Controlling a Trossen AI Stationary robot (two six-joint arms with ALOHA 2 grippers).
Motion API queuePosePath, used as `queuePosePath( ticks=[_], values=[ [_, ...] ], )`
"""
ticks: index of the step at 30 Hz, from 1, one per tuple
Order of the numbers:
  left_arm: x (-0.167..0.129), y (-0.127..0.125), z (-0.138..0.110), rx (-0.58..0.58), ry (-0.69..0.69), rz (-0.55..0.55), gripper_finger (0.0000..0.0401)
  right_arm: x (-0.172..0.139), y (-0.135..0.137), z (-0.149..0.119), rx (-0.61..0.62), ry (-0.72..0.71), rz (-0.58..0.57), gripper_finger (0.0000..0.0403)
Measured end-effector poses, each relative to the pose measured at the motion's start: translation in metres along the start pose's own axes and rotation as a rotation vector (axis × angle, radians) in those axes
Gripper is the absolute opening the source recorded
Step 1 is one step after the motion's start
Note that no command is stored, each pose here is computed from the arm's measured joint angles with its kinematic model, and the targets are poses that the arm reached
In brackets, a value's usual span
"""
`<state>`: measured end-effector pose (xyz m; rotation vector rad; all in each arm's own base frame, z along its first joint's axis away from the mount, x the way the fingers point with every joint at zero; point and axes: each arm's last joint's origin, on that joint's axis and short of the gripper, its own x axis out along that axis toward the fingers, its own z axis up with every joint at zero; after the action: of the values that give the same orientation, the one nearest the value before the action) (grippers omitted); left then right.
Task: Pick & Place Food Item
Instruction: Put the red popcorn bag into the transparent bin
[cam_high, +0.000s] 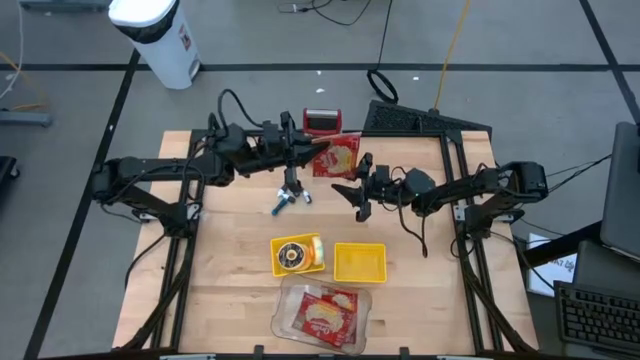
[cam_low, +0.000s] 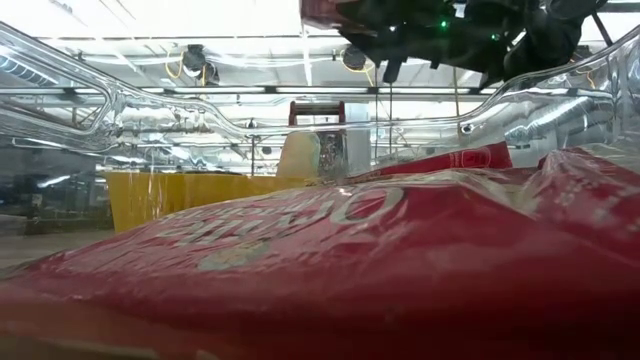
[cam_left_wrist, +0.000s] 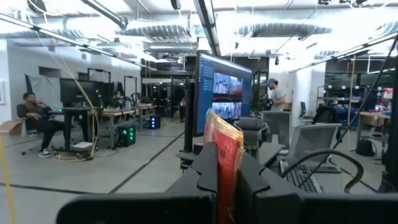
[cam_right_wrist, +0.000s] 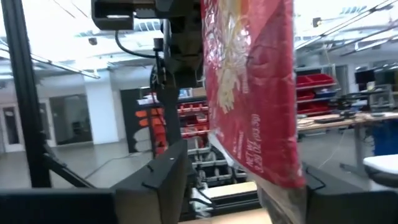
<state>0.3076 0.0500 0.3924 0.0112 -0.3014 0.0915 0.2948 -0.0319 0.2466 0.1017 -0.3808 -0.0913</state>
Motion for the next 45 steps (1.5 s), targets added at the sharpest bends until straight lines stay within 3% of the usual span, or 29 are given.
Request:
queuePosePath(
  ticks=[4, 9, 20, 25, 30, 34, 37, 45],
  values=[
    [-0.004, -0.001, 0.004, -0.003, 0.003, -0.014, 0.0007, 0.000, -0.001, -0.004, -0.047, 0.041, -0.019, 0.0152],
    [-0.014, -0.002, 0.021, 0.001, -0.028, -0.015, 0.0007, -0.001, -0.001, -0.012, -0.057, 0.123, 0.016, 0.0164],
    [-0.016, -0.006, 0.019, -0.001, 0.017, -0.023, 0.0007, 0.000, 0.002, 0.002, -0.061, -0.022, 0.041, 0.0238],
    [-0.015, -0.011, 0.019, 0.007, 0.014, -0.036, 0.0007, 0.000, 0.000, 0.003, -0.060, -0.023, 0.033, 0.0241],
    [-0.015, -0.012, 0.019, 0.009, 0.014, -0.038, 0.0007, 0.000, 0.001, 0.003, -0.064, -0.023, 0.039, 0.0176],
    [-0.015, -0.011, 0.018, 0.009, 0.021, -0.037, 0.0007, 0.000, 0.001, 0.003, -0.064, -0.022, 0.052, 0.0088],
    [-0.015, -0.011, 0.018, 0.009, 0.026, -0.033, 0.0009, 0.000, 0.003, 0.003, -0.080, -0.024, 0.124, 0.0021],
    [-0.016, -0.010, 0.011, 0.001, 0.095, 0.000, 0.0020, -0.002, 0.007, 0.002, -0.092, 0.082, 0.191, 0.0002]
  ],
)
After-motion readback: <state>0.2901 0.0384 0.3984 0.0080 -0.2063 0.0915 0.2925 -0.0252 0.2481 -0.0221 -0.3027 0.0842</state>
